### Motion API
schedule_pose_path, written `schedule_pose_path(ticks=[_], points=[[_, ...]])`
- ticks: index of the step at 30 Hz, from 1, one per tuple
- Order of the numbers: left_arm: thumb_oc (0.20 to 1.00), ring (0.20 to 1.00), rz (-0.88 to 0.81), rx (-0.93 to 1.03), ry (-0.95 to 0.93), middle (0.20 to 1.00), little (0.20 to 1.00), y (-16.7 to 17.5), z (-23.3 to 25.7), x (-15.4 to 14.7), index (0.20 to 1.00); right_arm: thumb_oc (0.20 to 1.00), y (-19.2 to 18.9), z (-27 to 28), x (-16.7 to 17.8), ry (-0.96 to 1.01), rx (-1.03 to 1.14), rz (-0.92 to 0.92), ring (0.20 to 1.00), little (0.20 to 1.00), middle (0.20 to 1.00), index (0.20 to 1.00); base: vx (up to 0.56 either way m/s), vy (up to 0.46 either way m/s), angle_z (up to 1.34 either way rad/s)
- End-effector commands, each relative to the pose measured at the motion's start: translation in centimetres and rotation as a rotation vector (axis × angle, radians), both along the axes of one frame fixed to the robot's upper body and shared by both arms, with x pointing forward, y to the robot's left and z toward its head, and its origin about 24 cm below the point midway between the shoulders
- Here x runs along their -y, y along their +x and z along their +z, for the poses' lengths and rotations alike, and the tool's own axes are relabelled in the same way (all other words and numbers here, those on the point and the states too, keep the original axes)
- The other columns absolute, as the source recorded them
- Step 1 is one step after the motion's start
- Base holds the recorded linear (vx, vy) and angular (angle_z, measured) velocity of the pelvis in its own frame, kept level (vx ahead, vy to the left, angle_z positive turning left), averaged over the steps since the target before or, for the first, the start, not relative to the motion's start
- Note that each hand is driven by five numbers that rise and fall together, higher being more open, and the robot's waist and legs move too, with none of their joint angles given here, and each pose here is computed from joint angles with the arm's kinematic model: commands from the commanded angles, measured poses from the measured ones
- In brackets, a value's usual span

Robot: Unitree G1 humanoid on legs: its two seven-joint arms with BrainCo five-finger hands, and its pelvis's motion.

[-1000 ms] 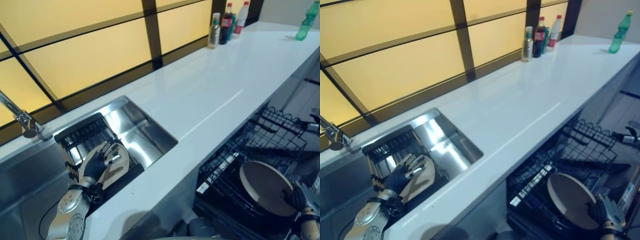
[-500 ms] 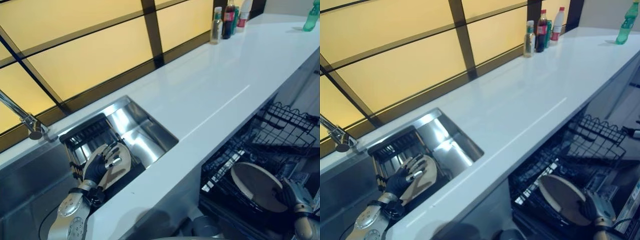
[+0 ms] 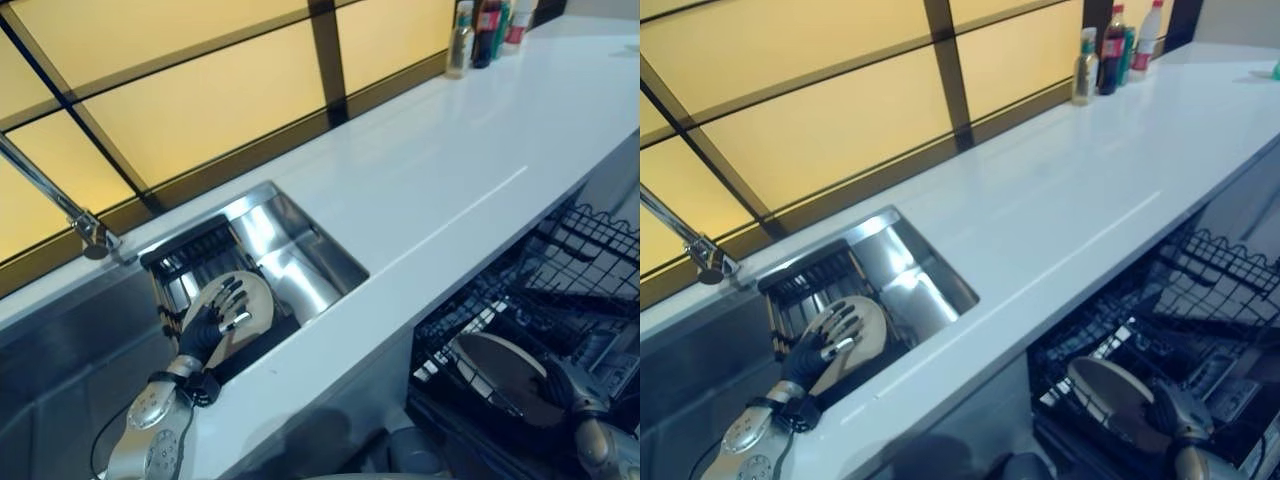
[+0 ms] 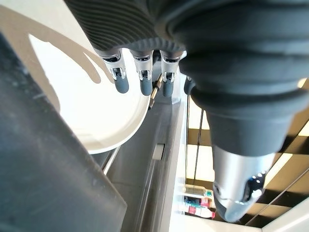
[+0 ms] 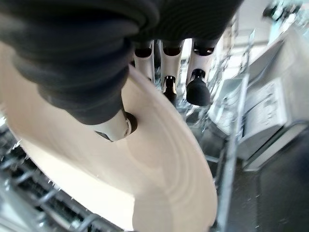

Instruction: Pick up plates and place into dishwasher.

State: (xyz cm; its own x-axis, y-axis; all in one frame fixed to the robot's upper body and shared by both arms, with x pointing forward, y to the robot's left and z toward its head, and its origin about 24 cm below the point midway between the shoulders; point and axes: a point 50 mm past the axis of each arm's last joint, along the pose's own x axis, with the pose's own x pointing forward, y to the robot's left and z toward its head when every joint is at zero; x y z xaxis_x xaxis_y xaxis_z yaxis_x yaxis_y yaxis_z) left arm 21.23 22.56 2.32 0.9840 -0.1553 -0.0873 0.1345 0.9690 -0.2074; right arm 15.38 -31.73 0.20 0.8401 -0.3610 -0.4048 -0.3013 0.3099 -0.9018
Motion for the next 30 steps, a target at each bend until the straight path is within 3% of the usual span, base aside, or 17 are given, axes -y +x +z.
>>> schedule_pose_path(ticks=[1, 12, 13, 14, 30], points=[[1.0, 1.0, 0.003, 0.068, -0.015, 1.0, 1.0, -0.3, 1.5, -0.3, 1.0, 0.2, -0.3, -1.7, -1.1, 0.057, -0.114, 0.015, 0.2, 0.2, 0.2, 0.2, 0.0, 0.0, 0.0], [1.0, 1.0, -0.022, 0.033, 0.004, 1.0, 1.0, -1.4, 1.1, -0.7, 1.0, 0.2, -2.9, -5.2, -3.4, 0.259, -0.363, -0.021, 0.2, 0.2, 0.2, 0.2, 0.03, -0.013, 0.07], [1.0, 1.0, -0.023, 0.03, 0.005, 1.0, 1.0, -1.5, 1.0, -0.8, 1.0, 0.426, -3.2, -5.4, -3.5, 0.264, -0.376, -0.024, 0.426, 0.426, 0.426, 0.426, 0.03, -0.002, 0.01], [1.0, 1.0, -0.025, 0.027, 0.007, 1.0, 1.0, -1.8, 0.9, -0.9, 1.0, 1.0, -3.7, -5.8, -3.6, 0.268, -0.402, -0.032, 1.0, 1.0, 1.0, 1.0, 0.0, 0.0, 0.0], [1.0, 1.0, 0.009, 0.02, -0.011, 1.0, 1.0, -2.9, 0.5, -1.8, 1.0, 1.0, -6.3, -7.0, -2.7, 0.252, -0.452, -0.123, 1.0, 1.0, 1.0, 1.0, -0.01, 0.021, 0.02]])
